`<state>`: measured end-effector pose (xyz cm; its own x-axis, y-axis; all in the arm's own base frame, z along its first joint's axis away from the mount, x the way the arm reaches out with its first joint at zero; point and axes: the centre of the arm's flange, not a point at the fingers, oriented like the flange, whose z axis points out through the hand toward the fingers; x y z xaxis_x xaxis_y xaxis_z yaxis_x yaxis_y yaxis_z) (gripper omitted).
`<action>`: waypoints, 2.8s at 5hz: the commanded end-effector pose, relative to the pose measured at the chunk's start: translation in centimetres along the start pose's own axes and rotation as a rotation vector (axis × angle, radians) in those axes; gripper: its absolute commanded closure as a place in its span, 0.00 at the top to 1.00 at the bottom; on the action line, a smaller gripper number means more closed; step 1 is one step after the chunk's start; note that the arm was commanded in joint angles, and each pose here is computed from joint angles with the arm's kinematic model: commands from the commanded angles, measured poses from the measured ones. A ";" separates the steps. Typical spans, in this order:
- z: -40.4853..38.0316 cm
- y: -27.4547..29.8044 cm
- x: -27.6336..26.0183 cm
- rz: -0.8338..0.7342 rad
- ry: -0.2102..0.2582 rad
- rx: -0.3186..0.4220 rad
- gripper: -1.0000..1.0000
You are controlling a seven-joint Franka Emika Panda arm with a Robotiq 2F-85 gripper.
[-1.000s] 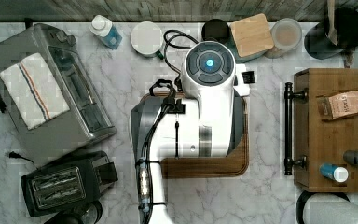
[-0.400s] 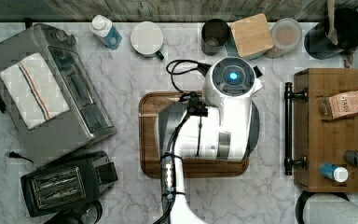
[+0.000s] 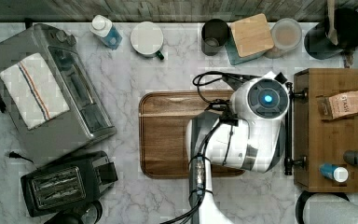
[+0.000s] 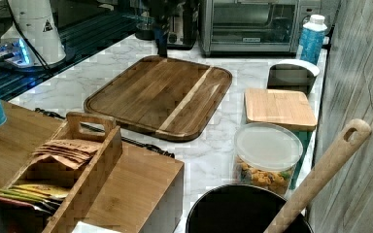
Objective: Open the drawer.
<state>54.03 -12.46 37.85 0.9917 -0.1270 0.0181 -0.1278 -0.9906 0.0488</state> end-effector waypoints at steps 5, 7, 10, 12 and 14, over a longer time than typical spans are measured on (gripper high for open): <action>2.4 14.4 -3.5 -0.104 0.121 -0.154 1.00; 4.8 15.1 -4.2 -0.052 0.134 -0.182 1.00; 10.0 16.0 -4.7 -0.006 0.119 -0.104 1.00; 11.8 16.1 -4.7 -0.016 0.132 -0.098 1.00; 12.1 13.5 -4.0 -0.050 0.153 -0.082 1.00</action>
<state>47.24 -27.40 23.83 0.9868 -0.1198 0.1090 -0.1341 -0.9817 0.1351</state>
